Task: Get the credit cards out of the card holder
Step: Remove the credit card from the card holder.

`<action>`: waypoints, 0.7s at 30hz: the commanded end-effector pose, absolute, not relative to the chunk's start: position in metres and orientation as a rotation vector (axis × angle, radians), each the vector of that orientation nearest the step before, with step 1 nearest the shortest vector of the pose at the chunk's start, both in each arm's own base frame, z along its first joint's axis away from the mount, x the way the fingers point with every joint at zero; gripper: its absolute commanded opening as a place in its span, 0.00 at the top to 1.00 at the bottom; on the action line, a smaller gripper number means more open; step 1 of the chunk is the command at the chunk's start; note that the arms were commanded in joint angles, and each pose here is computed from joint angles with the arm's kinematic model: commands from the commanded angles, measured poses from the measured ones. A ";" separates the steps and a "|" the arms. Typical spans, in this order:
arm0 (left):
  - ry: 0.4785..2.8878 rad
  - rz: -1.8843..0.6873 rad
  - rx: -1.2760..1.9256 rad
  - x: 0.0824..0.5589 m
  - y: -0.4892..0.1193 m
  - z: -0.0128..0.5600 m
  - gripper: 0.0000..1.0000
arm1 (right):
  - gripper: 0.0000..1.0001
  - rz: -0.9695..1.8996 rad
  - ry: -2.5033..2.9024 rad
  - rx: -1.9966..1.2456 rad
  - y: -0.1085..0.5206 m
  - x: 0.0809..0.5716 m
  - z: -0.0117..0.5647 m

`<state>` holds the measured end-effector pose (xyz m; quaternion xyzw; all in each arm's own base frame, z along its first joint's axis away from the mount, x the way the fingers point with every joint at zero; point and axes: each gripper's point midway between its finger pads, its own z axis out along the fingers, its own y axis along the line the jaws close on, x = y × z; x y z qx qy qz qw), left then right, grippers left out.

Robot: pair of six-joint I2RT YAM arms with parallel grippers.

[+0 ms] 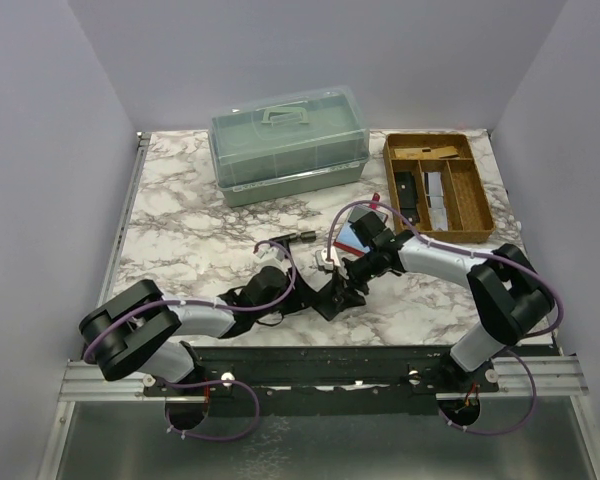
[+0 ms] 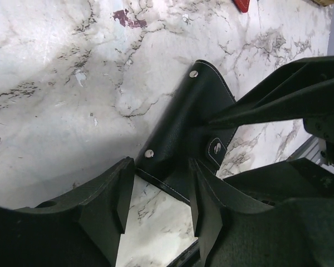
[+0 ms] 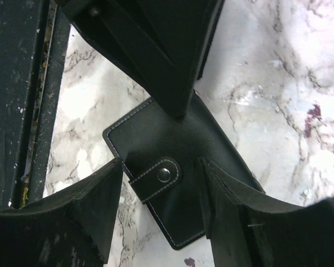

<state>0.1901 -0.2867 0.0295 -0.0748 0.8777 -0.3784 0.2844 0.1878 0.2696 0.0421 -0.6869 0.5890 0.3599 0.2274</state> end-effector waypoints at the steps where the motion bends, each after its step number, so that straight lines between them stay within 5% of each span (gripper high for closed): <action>1: 2.601 -0.606 -0.132 0.159 -0.225 -0.040 0.48 | 0.39 0.982 1.607 -1.881 0.263 0.191 0.053; 6: 2.616 -0.592 -0.084 0.158 -0.226 -0.040 0.48 | 0.51 1.019 1.643 -1.897 0.261 0.188 0.046; 13: 2.645 -0.555 -0.078 0.157 -0.227 -0.048 0.48 | 0.55 1.025 1.670 -1.905 0.259 0.186 0.037; 21: 2.709 -0.405 -0.090 0.152 -0.217 -0.069 0.50 | 0.76 1.017 1.717 -1.900 0.256 0.187 0.030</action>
